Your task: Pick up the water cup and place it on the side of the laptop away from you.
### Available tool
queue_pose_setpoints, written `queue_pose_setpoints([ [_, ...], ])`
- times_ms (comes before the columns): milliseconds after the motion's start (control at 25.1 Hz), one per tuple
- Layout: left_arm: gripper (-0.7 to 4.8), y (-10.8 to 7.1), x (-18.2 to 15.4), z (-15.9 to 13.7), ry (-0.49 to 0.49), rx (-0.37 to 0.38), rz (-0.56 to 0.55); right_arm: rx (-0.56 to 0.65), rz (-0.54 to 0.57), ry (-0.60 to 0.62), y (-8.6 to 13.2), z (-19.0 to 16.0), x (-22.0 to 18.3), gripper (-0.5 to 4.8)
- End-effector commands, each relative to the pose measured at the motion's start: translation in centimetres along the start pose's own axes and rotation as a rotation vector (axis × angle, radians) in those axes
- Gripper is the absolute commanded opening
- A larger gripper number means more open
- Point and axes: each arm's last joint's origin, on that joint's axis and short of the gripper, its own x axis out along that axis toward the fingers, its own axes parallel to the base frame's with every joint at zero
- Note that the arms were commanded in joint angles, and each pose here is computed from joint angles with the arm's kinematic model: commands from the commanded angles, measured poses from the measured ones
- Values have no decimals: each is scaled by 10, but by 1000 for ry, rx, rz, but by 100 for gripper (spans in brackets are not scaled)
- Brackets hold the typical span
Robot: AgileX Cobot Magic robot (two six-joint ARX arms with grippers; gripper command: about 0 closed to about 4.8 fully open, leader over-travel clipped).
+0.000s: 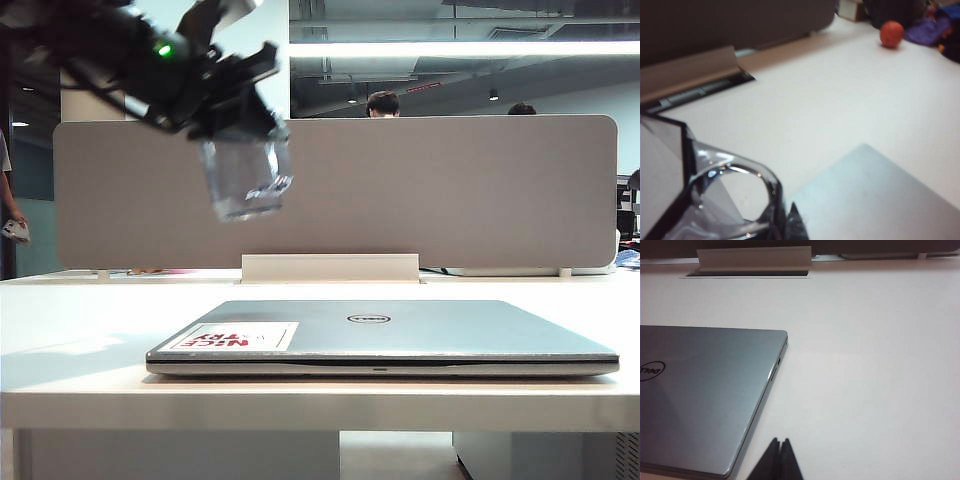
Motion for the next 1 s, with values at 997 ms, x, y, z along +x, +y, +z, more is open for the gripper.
queue_pose_setpoints([
  [997,-6,-31,206,11,58,-189,351,0,2,-2,0,-1,0,-8],
])
